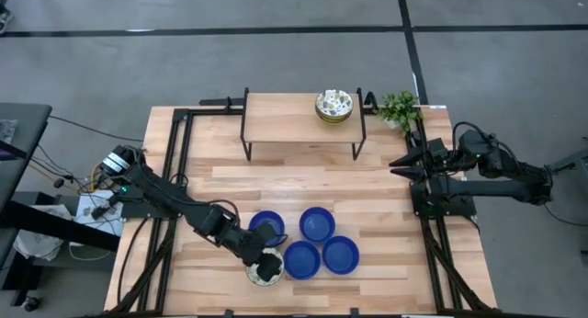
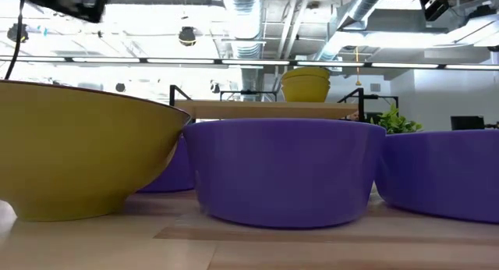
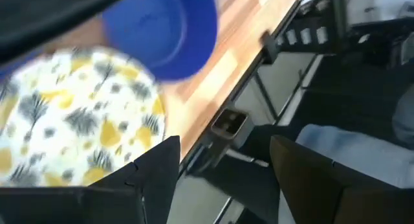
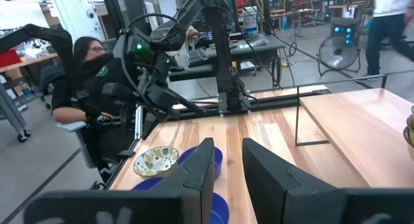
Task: Pick & Place Mini bowls
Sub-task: Stack the yellow bowl on top of the yellow bowl on the shelf
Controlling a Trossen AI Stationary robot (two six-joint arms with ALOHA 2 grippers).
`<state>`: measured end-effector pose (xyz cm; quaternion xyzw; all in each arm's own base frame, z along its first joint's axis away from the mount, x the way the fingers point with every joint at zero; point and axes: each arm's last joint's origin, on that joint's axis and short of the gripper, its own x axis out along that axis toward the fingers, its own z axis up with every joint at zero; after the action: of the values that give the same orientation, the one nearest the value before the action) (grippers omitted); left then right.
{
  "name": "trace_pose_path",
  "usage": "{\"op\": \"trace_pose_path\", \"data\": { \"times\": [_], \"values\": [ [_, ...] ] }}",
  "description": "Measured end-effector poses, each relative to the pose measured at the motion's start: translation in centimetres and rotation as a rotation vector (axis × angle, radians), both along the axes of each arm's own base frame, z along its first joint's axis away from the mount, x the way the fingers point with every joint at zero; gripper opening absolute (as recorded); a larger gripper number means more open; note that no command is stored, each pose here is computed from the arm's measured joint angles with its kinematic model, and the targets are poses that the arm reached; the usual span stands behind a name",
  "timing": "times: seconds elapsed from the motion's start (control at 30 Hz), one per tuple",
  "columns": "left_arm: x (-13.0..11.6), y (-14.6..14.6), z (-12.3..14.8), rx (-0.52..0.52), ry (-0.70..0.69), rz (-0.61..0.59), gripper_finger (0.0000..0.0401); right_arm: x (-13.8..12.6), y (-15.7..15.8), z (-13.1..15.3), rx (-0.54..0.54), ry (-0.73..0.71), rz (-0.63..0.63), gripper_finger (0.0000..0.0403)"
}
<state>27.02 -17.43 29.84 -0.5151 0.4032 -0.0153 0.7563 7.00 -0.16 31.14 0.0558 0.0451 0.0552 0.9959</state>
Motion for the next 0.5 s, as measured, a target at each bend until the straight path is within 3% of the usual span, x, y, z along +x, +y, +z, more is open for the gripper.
{"op": "trace_pose_path", "data": {
  "times": [0.13,0.37,0.5],
  "values": [
    [-0.8,-0.1,-0.7,0.026,0.101,0.007,0.0239,0.0,0.0,0.0,-0.001,0.0,0.0,0.007],
    [-0.5,0.3,-0.6,0.03,0.086,0.033,0.0239,0.0,0.0,0.0,-0.003,0.0,0.0,0.007],
    [0.0,1.1,-0.5,0.059,0.053,0.122,0.0239,0.0,0.0,0.0,-0.001,0.0,0.0,0.007]
  ]
}}
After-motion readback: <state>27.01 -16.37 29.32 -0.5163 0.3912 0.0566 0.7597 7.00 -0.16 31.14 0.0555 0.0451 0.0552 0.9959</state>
